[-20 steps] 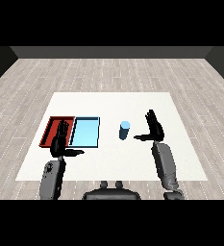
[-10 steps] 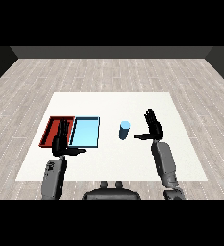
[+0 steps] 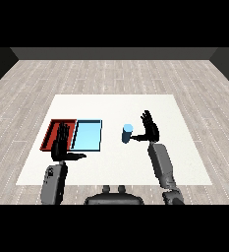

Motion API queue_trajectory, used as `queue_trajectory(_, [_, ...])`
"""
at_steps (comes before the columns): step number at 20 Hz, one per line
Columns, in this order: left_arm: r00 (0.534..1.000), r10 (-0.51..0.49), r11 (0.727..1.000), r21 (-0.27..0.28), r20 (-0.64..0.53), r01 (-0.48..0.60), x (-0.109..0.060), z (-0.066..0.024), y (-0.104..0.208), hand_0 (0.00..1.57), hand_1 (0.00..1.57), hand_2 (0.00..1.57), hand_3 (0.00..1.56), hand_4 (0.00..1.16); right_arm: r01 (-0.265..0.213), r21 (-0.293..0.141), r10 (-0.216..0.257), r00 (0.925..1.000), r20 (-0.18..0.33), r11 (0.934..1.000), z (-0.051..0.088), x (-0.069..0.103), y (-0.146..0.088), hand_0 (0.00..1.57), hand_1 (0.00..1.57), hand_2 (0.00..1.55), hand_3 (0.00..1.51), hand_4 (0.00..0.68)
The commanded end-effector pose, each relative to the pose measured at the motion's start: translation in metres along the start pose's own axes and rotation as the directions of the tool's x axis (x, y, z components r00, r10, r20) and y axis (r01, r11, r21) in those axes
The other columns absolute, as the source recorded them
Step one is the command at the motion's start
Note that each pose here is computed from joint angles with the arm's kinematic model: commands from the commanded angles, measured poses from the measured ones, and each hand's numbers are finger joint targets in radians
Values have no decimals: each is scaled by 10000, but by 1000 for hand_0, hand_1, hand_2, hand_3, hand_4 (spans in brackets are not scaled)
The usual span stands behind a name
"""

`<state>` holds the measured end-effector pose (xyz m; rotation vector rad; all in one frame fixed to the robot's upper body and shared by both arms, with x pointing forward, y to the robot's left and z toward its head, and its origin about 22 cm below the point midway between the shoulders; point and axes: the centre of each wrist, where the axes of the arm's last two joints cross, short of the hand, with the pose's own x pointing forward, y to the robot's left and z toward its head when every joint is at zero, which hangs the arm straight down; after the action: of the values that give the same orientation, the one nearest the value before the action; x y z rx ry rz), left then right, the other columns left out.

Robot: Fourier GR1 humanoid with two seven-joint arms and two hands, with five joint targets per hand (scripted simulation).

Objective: Pick the blue can and put it in the blue box

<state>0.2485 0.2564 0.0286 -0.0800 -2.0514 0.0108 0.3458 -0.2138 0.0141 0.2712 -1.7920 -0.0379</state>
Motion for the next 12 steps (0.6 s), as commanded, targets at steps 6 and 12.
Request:
queue_trajectory(6, [10000,-58,9999,88,-33,58,16,-154,68,0,0,0,0,0,718,-465,-735,9967,-340,9963,75,-281,27,0,0,0,0,0])
queue_trajectory(12, [9998,47,10000,57,-170,-46,79,149,60,0,0,0,0,0,1207,-509,-1239,9901,-663,9914,-12,-479,273,0,0,0,0,0])
